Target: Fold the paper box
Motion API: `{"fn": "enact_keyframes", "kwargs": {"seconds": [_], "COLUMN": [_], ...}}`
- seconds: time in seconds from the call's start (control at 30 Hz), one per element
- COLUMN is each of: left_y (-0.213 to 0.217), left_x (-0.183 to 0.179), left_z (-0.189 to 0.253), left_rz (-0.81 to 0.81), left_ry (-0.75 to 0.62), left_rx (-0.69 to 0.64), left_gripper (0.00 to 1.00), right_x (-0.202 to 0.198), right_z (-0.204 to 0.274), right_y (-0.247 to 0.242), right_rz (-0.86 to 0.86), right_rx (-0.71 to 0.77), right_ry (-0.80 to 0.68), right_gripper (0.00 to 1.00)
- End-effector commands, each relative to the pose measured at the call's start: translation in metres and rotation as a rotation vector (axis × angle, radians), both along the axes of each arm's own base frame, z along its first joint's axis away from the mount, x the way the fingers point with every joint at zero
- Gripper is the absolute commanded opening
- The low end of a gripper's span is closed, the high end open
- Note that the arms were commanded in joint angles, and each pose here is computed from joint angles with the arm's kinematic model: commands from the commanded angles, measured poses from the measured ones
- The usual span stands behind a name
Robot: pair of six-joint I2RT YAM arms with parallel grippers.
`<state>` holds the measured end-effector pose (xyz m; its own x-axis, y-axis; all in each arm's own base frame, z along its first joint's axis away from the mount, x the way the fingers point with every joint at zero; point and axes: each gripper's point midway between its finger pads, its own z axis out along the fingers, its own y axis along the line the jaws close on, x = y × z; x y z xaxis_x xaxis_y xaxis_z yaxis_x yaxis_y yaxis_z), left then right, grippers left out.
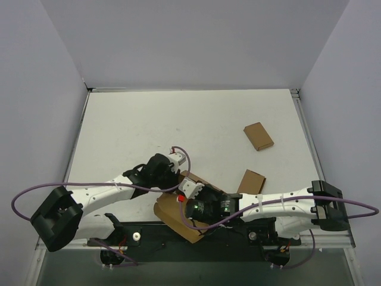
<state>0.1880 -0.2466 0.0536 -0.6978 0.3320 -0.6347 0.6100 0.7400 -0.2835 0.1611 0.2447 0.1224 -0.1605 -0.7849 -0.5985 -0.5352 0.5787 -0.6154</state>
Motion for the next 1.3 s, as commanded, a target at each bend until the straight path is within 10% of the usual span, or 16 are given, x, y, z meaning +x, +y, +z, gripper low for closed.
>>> {"fn": "enact_keyframes", "kwargs": {"seconds": [0.0, 0.63, 1.27], "left_y": [-0.021, -0.016, -0.007], "left_x": [0.016, 0.03, 0.04], "left_z": [0.04, 0.035, 0.029], "left_rz": [0.022, 0.074, 0.089], "left_ry": [-0.12, -0.213, -0.327], "left_rx": [-0.183, -0.201, -0.199], "left_gripper": [0.26, 0.52, 0.53], "right_x": [0.001, -0.003, -0.007], "right_z": [0.01, 0.009, 0.01], "right_y": [0.005, 0.006, 0.008], "right_rz": [-0.014, -0.008, 0.004], "right_rx": [0.01, 0.043, 0.071], "right_ry": [-0.033, -0.003, 0.025], "right_gripper": [0.04, 0.04, 0.04]}}
